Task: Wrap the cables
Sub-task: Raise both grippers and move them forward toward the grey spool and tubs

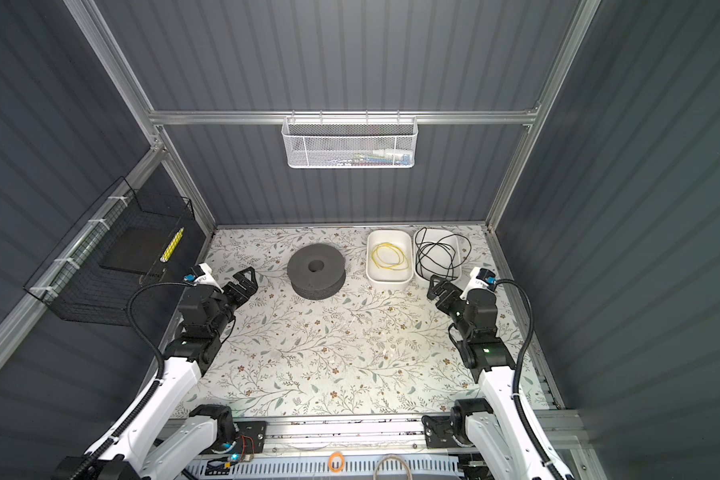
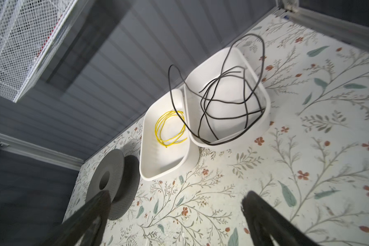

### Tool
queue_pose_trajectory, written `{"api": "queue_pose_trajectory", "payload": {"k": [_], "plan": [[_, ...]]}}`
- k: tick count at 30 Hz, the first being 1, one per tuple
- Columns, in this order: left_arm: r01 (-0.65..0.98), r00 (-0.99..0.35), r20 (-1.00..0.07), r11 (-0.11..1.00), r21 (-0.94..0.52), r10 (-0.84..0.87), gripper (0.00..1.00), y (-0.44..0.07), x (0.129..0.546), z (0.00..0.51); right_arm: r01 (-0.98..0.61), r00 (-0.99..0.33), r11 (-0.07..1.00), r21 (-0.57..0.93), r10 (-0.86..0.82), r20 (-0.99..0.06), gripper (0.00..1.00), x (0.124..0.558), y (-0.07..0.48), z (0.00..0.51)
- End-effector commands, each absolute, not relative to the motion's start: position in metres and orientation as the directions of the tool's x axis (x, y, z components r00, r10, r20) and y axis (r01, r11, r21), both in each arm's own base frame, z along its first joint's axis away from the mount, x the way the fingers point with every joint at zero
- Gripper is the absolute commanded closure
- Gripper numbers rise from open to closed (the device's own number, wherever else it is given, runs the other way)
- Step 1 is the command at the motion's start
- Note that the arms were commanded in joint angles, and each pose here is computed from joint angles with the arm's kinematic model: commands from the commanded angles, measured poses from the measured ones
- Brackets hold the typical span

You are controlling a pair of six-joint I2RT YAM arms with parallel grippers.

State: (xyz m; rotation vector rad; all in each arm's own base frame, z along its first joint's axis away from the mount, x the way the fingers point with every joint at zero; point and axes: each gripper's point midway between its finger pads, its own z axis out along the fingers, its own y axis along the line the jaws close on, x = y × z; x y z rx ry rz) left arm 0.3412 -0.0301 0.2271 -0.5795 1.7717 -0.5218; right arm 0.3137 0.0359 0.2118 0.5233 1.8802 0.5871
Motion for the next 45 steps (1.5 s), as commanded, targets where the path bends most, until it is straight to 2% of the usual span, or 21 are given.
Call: {"api": "queue_pose_trajectory", "payload": {"k": [1, 3, 5, 7, 10, 17, 21, 26, 32, 37, 39, 45], "plan": [[-0.100, -0.151, -0.747, 0.762, -0.640, -0.647, 0.00, -0.023, 0.337, 0.241, 0.049, -0.425, 0.767, 0.640, 0.596, -0.682, 0.01, 0.311, 0.050, 0.197], [-0.090, -0.190, -0.745, 0.768, -0.635, -0.639, 0.00, -0.029, 0.337, 0.230, 0.051, -0.442, 0.766, 0.640, 0.592, -0.674, 0.01, 0.310, 0.052, 0.190], [-0.026, -0.266, -0.741, 0.773, -0.634, -0.617, 0.01, -0.046, 0.340, 0.221, 0.035, -0.465, 0.764, 0.644, 0.583, -0.666, 0.06, 0.308, 0.056, 0.189], [0.017, -0.324, -0.717, 0.754, -0.657, -0.617, 0.02, -0.060, 0.344, 0.208, 0.014, -0.471, 0.765, 0.644, 0.573, -0.671, 0.21, 0.307, 0.059, 0.192], [0.068, -0.372, -0.684, 0.717, -0.694, -0.627, 0.07, -0.075, 0.352, 0.184, 0.032, -0.457, 0.774, 0.632, 0.574, -0.680, 0.28, 0.306, 0.055, 0.192], [0.141, -0.383, -0.605, 0.603, -0.785, -0.698, 0.12, -0.095, 0.383, 0.161, 0.026, -0.462, 0.762, 0.647, 0.583, -0.668, 0.31, 0.305, 0.057, 0.187], [0.192, -0.427, -0.542, 0.512, -0.837, -0.724, 0.25, -0.121, 0.406, 0.148, 0.031, -0.472, 0.763, 0.645, 0.580, -0.664, 0.30, 0.314, 0.058, 0.185], [0.217, -0.427, -0.467, 0.414, -0.884, -0.774, 0.30, -0.143, 0.423, 0.126, 0.013, -0.475, 0.746, 0.666, 0.591, -0.652, 0.30, 0.323, 0.062, 0.190], [0.217, -0.436, -0.460, 0.405, -0.888, -0.774, 0.32, -0.163, 0.432, 0.115, 0.005, -0.483, 0.747, 0.665, 0.584, -0.652, 0.30, 0.324, 0.064, 0.192], [0.203, -0.467, -0.427, 0.376, -0.904, -0.774, 0.53, -0.171, 0.440, 0.104, 0.010, -0.481, 0.743, 0.670, 0.590, -0.648, 0.30, 0.321, 0.063, 0.189], [0.204, -0.466, -0.426, 0.374, -0.905, -0.776, 0.56, -0.172, 0.442, 0.104, 0.009, -0.489, 0.738, 0.675, 0.592, -0.641, 0.30, 0.320, 0.065, 0.188], [0.191, -0.451, -0.427, 0.382, -0.904, -0.784, 0.92, -0.168, 0.439, 0.104, 0.005, -0.481, 0.730, 0.684, 0.601, -0.638, 0.32, 0.315, 0.065, 0.191]]}}
